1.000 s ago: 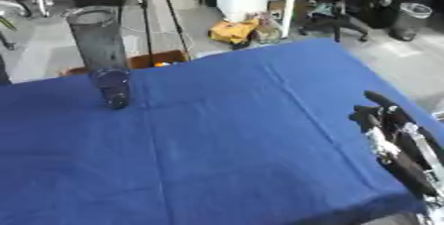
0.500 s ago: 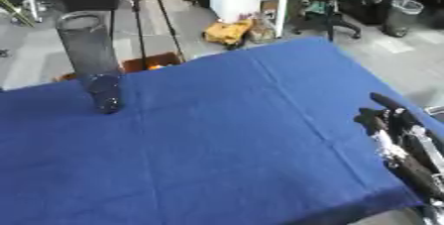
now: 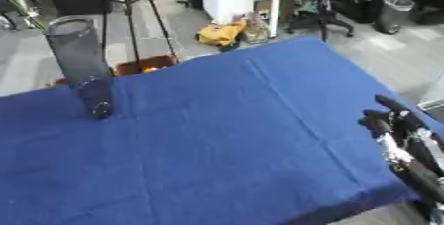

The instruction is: Arrange flowers into the vase.

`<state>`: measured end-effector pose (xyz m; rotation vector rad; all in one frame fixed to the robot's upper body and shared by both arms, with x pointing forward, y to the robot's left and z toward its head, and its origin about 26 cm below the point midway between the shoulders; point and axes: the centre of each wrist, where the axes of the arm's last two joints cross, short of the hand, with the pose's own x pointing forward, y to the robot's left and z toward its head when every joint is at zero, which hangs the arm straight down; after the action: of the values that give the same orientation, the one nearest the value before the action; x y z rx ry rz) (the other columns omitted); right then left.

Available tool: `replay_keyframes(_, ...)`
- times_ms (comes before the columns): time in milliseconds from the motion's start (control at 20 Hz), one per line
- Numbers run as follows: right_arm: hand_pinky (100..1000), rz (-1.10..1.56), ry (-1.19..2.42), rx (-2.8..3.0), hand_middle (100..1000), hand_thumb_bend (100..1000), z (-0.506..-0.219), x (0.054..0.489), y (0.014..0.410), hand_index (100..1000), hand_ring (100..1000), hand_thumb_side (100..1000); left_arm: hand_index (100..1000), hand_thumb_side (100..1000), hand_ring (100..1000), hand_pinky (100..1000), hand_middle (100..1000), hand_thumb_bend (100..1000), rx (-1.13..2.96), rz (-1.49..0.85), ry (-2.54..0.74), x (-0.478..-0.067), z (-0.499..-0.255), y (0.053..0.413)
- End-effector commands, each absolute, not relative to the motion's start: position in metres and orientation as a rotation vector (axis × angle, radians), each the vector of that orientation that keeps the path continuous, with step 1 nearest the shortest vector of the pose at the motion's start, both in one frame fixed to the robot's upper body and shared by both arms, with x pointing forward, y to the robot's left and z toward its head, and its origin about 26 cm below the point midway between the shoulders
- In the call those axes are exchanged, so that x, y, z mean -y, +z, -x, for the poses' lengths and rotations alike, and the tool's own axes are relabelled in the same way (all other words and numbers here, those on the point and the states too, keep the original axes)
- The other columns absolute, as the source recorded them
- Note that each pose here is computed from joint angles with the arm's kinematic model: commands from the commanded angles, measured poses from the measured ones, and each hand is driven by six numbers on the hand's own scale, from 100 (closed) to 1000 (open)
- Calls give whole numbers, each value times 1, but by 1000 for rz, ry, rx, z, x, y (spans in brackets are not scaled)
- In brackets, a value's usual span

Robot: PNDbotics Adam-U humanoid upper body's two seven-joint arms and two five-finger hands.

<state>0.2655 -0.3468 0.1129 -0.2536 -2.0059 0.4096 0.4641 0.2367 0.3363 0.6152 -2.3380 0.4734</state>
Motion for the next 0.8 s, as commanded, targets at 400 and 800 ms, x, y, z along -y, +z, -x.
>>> replay_keyframes(400,863,280,442,2027,641,100,-267,350,124,958,900,573,100,372,100,100,100,100,2397,-704,567,-253,-465,353)
replay_keyframes(800,863,280,442,2027,641,100,-267,350,124,958,900,573,100,372,100,100,100,100,2398,-705,570,-253,-465,352)
